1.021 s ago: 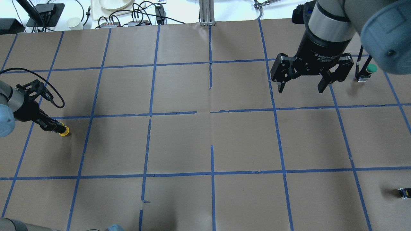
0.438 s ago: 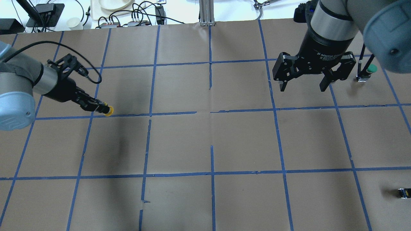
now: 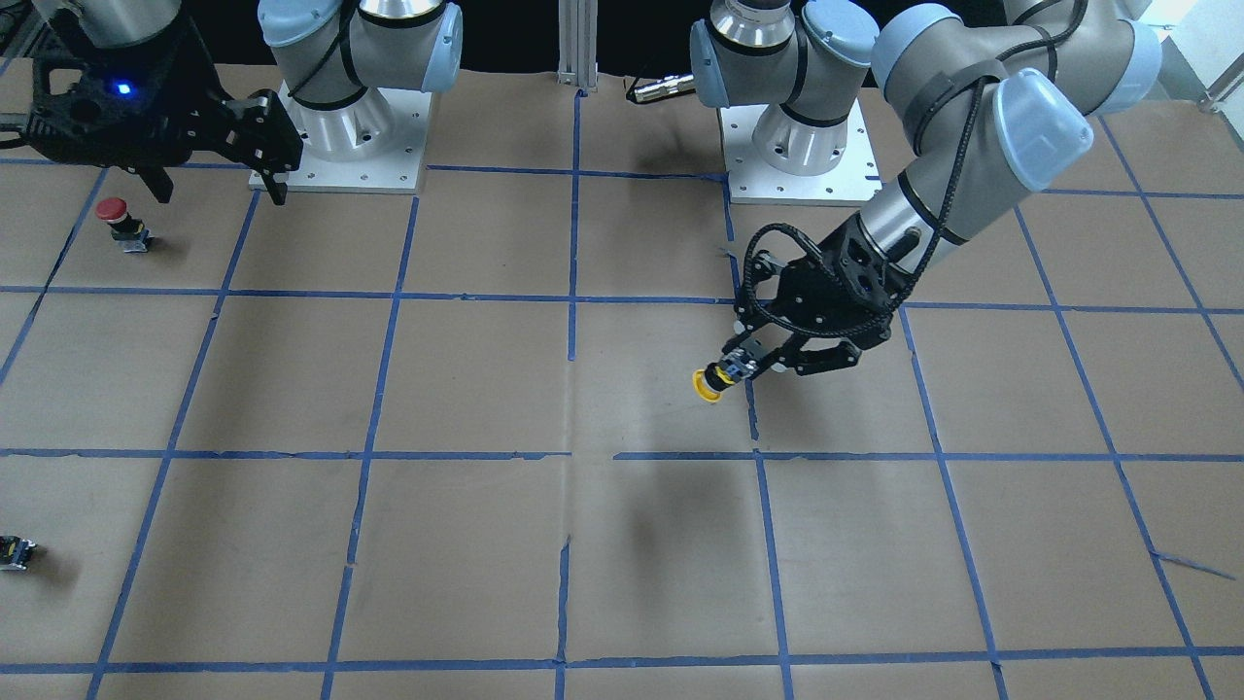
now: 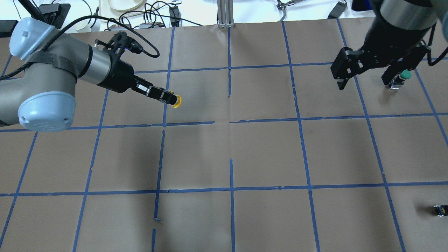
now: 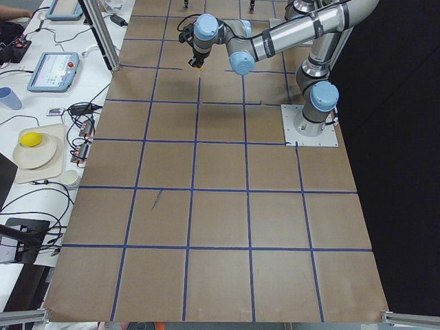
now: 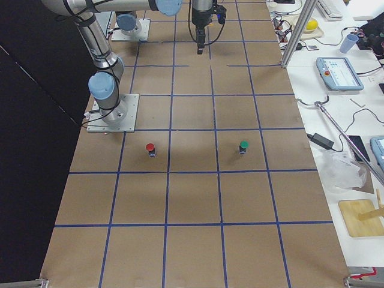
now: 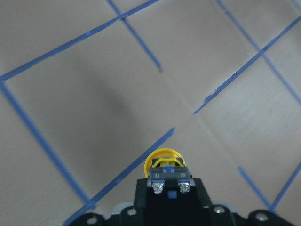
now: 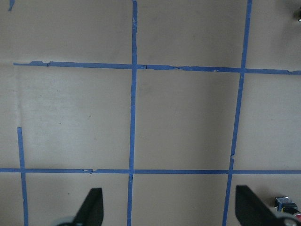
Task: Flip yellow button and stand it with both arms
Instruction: 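Lift the yellow button and carry it toward the table center with the left gripper, then bring the right gripper toward the yellow cap held by the left gripper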
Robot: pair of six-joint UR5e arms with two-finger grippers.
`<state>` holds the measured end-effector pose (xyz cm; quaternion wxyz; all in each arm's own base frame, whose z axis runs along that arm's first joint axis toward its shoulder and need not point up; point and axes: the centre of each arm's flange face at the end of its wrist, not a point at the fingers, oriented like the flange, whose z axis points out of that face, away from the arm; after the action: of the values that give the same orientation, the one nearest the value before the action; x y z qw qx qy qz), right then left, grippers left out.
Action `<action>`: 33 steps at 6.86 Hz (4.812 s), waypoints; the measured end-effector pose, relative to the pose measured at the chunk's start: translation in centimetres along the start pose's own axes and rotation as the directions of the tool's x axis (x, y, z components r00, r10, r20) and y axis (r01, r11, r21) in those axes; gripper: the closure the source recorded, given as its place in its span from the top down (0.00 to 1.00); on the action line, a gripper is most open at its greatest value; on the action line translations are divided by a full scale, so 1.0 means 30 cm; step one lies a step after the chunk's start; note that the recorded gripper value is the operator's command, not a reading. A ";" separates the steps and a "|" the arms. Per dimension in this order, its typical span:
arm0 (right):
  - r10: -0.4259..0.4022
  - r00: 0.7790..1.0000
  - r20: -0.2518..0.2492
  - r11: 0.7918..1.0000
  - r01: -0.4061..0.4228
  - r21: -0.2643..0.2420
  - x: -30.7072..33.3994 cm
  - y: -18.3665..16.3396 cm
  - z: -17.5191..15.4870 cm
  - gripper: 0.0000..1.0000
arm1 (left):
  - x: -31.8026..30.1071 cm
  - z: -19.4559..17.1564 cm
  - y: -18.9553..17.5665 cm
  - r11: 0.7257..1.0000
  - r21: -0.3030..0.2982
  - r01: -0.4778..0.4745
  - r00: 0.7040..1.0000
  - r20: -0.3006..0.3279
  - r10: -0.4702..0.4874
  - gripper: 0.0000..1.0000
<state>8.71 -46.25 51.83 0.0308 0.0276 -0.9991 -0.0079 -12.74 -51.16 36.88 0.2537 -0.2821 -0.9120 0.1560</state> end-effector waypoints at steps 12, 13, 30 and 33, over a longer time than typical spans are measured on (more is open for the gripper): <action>0.552 0.211 0.807 0.774 -0.489 -0.401 0.824 0.253 0.168 1.00 | 0.546 0.043 -0.166 0.810 -0.194 0.553 0.448 -0.751 -0.485 0.03; 0.570 0.094 0.817 0.753 -0.459 -0.472 0.765 0.233 0.169 1.00 | 0.548 0.046 -0.172 0.814 -0.192 0.547 0.440 -0.761 -0.476 0.03; 0.280 0.003 0.960 0.956 -0.093 -0.279 0.022 0.048 0.207 0.97 | 0.566 0.008 -0.181 0.834 -0.157 0.529 0.445 -0.785 -0.431 0.03; 0.283 -0.002 0.959 0.955 -0.087 -0.283 0.011 0.053 0.206 0.89 | 0.563 0.010 -0.182 0.833 -0.159 0.530 0.442 -0.786 -0.432 0.03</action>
<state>7.92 -44.58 45.71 -0.6702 -0.1198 -0.7268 -0.0913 -27.31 -45.50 45.31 0.6811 -0.0356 -0.7312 -0.0151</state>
